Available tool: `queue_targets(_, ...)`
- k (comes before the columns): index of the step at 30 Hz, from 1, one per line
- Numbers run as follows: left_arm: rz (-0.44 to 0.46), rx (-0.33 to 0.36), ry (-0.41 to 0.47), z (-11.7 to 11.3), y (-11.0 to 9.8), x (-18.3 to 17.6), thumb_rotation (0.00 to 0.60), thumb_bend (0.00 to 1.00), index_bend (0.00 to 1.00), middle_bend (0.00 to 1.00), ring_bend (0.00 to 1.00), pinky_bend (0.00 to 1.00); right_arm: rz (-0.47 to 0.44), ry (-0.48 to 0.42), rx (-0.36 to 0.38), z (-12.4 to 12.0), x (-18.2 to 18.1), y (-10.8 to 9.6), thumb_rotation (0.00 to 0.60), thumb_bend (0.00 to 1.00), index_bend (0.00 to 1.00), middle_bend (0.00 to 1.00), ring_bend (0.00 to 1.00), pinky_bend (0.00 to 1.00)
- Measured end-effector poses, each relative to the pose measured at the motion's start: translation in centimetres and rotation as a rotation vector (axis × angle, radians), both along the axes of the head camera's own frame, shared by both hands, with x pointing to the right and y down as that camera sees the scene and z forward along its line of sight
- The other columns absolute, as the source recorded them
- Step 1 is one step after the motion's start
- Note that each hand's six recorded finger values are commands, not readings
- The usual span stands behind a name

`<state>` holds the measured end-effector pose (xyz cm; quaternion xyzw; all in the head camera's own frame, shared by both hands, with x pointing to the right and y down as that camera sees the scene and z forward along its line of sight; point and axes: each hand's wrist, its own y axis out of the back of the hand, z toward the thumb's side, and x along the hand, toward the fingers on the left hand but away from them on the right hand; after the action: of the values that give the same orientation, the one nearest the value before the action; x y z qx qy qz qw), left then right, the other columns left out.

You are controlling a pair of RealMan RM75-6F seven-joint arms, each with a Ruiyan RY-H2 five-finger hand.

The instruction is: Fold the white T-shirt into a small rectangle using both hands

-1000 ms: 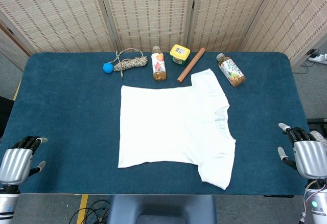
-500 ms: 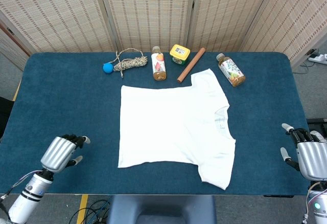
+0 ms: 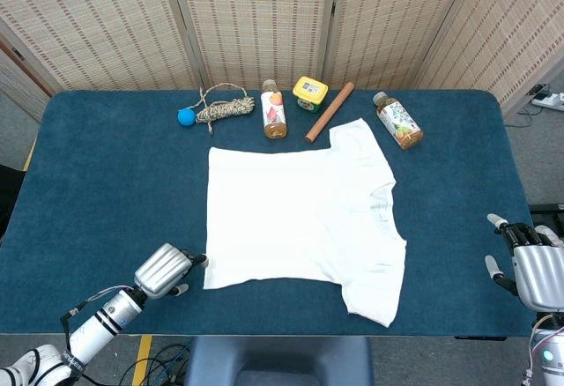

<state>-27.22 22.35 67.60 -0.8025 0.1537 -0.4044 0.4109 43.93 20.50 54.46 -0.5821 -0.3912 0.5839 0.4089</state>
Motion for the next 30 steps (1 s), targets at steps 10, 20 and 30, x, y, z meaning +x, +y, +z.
queue_targets(10, 0.014, -0.034, 0.006, 1.9, 1.1, 2.6, 0.600, 0.18, 0.43, 0.75, 0.71, 0.87, -0.001, -0.004, -0.005, 0.2, 0.1, 0.0, 0.600, 0.34, 0.18, 0.37, 0.32, 0.41)
queue_targets(20, 0.004, -0.044, -0.017, 3.2, 1.3, 3.8, 0.600, 0.18, 0.44, 0.75, 0.71, 0.87, 0.009, -0.002, -0.005, 0.1, 0.5, 0.1, 0.600, 0.34, 0.18, 0.37, 0.33, 0.41)
queue_targets(30, -0.003, -0.049, -0.024, 3.1, 1.6, 4.5, 0.600, 0.18, 0.44, 0.75, 0.71, 0.88, 0.019, 0.000, -0.007, 0.1, 0.7, 0.4, 0.600, 0.34, 0.18, 0.37, 0.34, 0.41)
